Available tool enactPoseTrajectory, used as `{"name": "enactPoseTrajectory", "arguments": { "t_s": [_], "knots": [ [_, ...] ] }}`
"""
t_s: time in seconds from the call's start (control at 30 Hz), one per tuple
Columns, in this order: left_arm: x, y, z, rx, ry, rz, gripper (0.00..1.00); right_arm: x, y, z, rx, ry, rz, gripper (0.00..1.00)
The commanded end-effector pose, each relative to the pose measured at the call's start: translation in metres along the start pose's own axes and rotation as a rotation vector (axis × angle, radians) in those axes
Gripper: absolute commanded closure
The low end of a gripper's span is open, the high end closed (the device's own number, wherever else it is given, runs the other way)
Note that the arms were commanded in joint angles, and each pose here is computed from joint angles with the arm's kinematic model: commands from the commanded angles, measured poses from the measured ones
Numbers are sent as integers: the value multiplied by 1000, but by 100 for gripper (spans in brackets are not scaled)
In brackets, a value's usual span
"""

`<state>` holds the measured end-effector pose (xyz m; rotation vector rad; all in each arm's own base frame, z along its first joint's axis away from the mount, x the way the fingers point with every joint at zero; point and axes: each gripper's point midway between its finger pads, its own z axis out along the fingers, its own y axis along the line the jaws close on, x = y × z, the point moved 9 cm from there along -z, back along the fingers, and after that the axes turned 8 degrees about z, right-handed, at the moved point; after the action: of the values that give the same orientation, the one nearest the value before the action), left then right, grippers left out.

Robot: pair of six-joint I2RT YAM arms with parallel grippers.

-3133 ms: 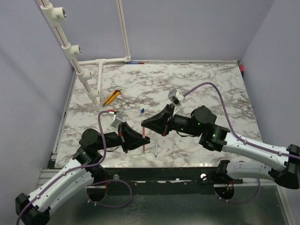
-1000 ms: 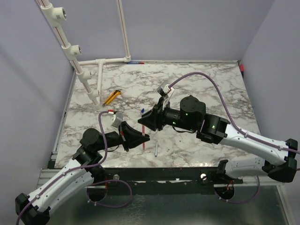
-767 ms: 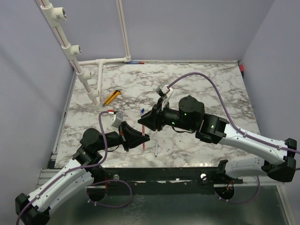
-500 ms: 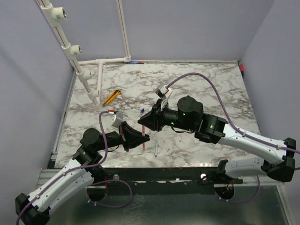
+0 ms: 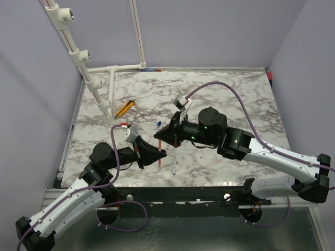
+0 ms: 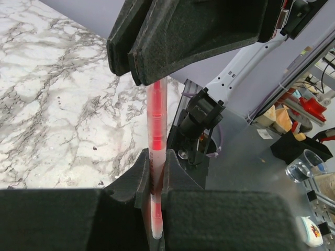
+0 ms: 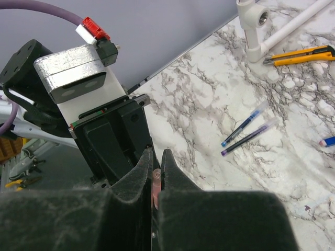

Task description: Insert the pens into the pen caps

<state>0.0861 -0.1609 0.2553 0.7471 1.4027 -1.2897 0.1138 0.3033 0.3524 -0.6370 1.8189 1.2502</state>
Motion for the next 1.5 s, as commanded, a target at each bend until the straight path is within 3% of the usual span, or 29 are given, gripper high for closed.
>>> {"name": "enactPoseTrajectory", "arguments": {
  "t_s": [0.0, 1.07, 1.37, 1.47],
  "knots": [
    [-35, 2, 3, -95, -106, 95, 100, 27, -2, -8, -24, 146, 42, 99],
    [-117, -17, 17, -89, -200, 244, 100, 98, -10, -21, 12, 323, 111, 99],
    [-99, -15, 17, -60, -152, 186, 100, 68, -3, -21, 60, 190, 79, 99],
    [-90, -16, 13, -48, -135, 161, 100, 46, 3, -21, 83, 103, 60, 93]
  ]
}}
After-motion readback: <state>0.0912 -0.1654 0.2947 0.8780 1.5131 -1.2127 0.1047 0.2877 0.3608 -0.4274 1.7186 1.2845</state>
